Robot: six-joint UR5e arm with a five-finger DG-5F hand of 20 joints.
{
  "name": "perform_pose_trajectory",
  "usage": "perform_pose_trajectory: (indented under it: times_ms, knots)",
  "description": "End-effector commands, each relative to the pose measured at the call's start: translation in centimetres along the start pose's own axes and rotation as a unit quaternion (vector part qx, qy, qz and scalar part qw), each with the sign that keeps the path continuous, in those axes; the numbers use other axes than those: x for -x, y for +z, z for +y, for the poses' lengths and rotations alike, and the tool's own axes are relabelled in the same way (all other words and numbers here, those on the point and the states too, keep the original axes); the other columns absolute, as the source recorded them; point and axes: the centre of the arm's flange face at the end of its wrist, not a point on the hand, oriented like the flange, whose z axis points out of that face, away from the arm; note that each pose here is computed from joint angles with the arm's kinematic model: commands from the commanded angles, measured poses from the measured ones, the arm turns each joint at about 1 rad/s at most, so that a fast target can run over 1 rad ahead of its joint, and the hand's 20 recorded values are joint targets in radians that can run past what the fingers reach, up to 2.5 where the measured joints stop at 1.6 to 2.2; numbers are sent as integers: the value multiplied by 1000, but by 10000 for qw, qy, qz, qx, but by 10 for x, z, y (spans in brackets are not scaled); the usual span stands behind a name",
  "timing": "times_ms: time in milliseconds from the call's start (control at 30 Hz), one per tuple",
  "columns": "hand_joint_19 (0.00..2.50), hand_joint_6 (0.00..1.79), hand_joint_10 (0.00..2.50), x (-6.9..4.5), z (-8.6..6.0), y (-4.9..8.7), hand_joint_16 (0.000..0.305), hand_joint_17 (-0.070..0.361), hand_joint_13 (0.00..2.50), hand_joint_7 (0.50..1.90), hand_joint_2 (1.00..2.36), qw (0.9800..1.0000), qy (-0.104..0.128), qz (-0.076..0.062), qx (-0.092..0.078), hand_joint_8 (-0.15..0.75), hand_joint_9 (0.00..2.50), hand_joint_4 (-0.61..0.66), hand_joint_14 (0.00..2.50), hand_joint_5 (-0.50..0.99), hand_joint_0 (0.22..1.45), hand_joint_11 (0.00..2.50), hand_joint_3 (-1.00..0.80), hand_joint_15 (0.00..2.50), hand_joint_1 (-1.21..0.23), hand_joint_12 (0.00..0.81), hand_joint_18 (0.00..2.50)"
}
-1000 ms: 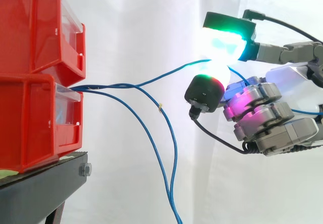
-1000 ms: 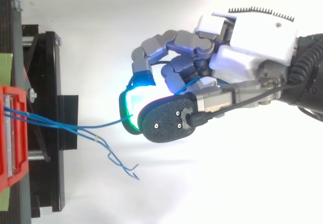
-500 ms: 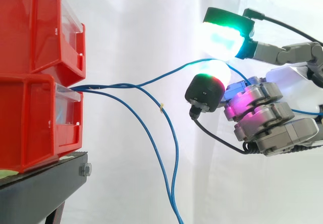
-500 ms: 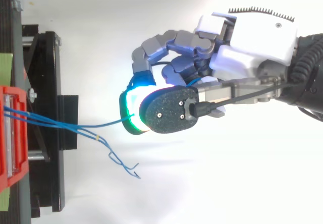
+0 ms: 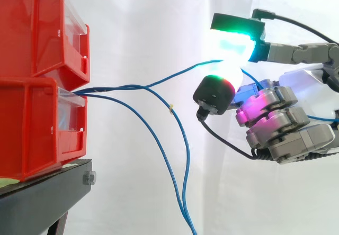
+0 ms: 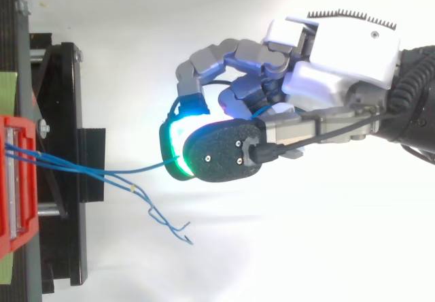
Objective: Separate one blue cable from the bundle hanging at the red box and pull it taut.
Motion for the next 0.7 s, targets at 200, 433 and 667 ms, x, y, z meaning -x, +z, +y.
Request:
perform_pose_trajectory:
  times_ms: [200,433,667]
  knots:
    - [2109,908,2500,0,0,0,36,81,810,1346,1021,10000,-7,2,1,222,832,-236,2500,-145,606,1750,21,1998,-789,348,1434]
    - [2033,911,2500,0,0,0,40,89,831,1341,1016,10000,-7,-12,4,246,835,-114,2500,-147,609,1786,-2,1981,-750,354,1430]
    - [1778,916,2500,0,0,0,43,97,895,1302,1012,10000,-4,-11,11,277,829,-78,2500,-140,625,1788,-9,2083,-741,400,1436]
